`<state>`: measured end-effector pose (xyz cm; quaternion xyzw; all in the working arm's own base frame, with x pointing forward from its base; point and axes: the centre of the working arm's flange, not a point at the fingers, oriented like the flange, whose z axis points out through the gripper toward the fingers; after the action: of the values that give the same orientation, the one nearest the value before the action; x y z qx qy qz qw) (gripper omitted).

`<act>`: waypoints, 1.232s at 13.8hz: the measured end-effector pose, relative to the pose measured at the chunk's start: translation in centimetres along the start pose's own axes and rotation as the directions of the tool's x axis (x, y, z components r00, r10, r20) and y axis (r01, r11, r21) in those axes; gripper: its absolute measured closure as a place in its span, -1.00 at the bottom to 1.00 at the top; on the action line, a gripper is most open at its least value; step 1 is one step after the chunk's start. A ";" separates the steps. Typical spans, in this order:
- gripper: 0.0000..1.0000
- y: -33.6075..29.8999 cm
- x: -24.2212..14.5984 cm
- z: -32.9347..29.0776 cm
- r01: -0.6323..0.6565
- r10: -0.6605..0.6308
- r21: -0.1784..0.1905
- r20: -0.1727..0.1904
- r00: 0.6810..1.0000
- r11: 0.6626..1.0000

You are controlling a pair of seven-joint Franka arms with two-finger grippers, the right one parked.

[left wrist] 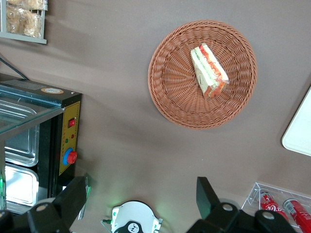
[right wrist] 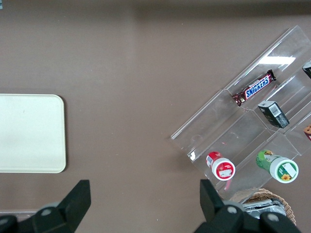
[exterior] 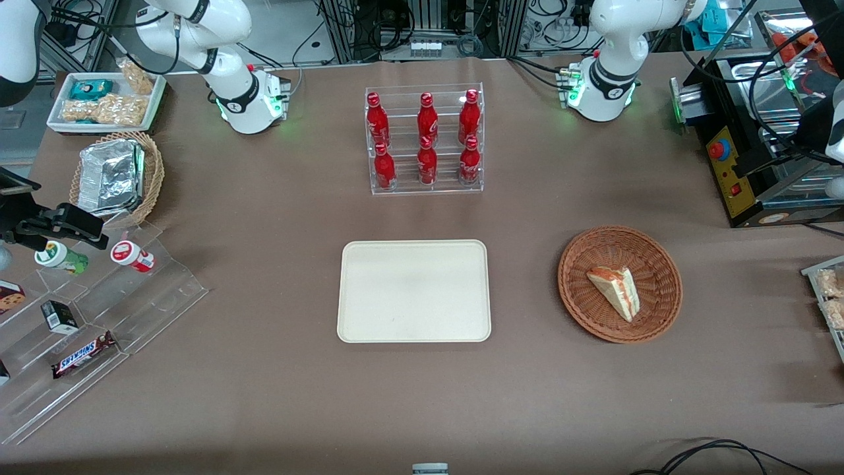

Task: Place sandwich from basket to tray
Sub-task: 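Move the left gripper over the sandwich in the wicker basket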

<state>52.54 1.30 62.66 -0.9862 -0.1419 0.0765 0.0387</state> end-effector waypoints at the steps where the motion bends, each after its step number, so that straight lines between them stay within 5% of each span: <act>1: -1.00 0.0 0.0 0.1 0.000 0.000 0.000 0.001 1.000 1.000; 11: -1.00 0.8 -0.2 0.2 -0.014 0.014 0.004 0.005 1.000 1.000; 17: -1.00 1.9 -0.1 1.8 -0.039 0.038 0.033 0.048 0.998 0.999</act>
<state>52.73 -0.48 60.71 -0.9858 -0.1225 0.1028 0.0505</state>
